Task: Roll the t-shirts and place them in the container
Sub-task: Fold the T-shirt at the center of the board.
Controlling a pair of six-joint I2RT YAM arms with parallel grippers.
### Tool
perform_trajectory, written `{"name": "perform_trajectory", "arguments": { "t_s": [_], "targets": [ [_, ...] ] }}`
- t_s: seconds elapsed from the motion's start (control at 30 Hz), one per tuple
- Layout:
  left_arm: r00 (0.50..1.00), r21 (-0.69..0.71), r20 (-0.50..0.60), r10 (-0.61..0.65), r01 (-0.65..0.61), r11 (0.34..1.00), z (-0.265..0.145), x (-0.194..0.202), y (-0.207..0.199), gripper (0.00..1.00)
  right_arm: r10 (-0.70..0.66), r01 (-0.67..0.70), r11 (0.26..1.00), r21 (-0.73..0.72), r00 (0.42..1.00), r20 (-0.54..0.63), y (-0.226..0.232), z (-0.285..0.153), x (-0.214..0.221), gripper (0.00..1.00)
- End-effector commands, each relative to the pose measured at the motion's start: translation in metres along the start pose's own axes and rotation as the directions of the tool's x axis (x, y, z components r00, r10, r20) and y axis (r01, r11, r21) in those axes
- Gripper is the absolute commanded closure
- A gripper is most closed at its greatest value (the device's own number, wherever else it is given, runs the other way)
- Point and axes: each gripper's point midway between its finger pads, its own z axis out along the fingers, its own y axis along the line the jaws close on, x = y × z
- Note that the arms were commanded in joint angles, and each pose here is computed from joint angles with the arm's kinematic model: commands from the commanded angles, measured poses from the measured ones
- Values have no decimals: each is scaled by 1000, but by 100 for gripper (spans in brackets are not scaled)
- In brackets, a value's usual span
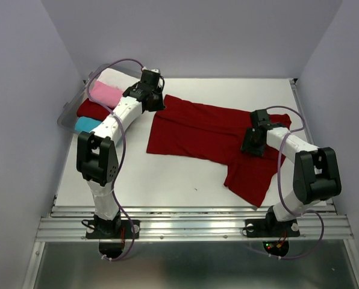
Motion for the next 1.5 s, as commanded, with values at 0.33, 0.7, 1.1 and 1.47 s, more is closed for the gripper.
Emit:
{"name": "perform_trajectory", "arguments": {
  "t_s": [0.33,0.7,1.1,1.47],
  "targets": [
    [998,19,54,-12,11,1000,-17,-10,-2,76,-2,-12,993,116,993,116,-15,13,-23,59],
    [999,27,42,-6,5,1000,-13,-6,-4,77,-1,-18,987,158,993,119,-20,23,-26,82],
    [999,-10,39,20,-19,1000,-14,-7,2,77,-46,45,999,12,989,137,-4,-32,-27,99],
    [999,-25,13,33,-32,999,-11,-2,6,76,-69,65,997,47,994,85,-14,-43,-15,71]
  ]
}}
